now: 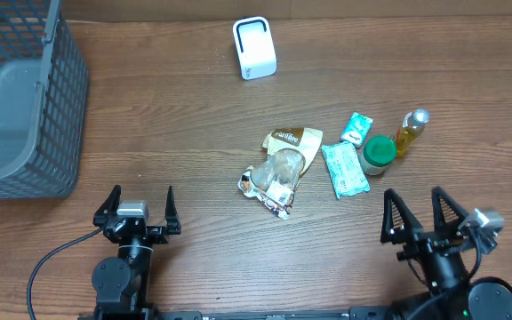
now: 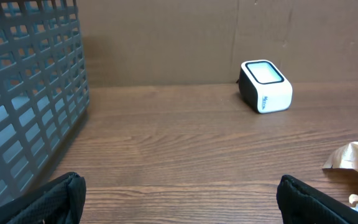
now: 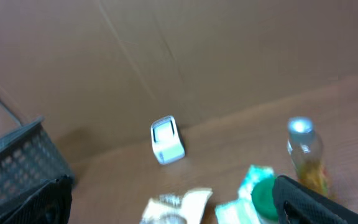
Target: Scan the item barcode
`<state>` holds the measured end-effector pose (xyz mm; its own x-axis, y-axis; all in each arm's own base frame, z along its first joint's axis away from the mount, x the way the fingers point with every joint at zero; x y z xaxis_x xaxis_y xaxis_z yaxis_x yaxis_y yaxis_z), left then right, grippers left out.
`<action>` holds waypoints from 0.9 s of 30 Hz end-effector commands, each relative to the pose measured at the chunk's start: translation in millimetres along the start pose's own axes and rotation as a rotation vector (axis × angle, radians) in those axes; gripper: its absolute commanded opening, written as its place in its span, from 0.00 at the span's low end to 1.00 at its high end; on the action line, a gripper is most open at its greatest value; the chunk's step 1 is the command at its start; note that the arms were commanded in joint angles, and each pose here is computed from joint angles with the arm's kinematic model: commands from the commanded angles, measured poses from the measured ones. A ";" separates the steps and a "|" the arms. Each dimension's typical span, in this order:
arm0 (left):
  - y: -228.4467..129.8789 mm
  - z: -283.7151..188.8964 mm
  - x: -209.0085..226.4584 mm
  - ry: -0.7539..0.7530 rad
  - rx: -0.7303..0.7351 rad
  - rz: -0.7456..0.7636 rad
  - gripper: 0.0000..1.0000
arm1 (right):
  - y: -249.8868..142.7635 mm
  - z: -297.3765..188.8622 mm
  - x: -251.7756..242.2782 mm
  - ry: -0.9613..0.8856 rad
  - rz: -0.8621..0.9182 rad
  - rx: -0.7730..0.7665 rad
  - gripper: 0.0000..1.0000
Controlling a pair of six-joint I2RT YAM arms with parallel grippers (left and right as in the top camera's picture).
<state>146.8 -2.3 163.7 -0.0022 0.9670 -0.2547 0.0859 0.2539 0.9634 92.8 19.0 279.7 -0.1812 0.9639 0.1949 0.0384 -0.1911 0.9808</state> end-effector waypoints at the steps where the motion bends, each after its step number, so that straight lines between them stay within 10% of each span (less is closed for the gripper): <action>1: -0.1 -0.4 0.0 -0.006 -0.006 0.018 0.99 | -1.3 6.7 -2.8 -0.024 -0.007 -0.074 1.00; 12: -0.1 -0.4 0.0 -0.006 -0.006 0.018 0.99 | 12.1 16.5 0.1 0.007 -0.107 -0.371 1.00; 27: -0.1 -0.4 0.0 -0.006 -0.006 0.018 1.00 | -23.8 33.7 -7.5 0.014 -0.107 -0.397 1.00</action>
<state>146.8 -2.3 163.8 -0.0021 0.9670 -0.2547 0.0855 0.2539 0.9634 124.7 22.2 262.2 -0.1725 0.9804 0.0955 -0.3650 -0.1537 0.9182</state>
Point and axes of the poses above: each gripper's point midway between its finger pads, its own z axis out along the fingers, its own x axis along the line the jaws close on, y = z × x, the point moved 10 cm from there along -z, back along the fingers, and after that the axes turned 15 degrees about -z, right-handed, at the moved point
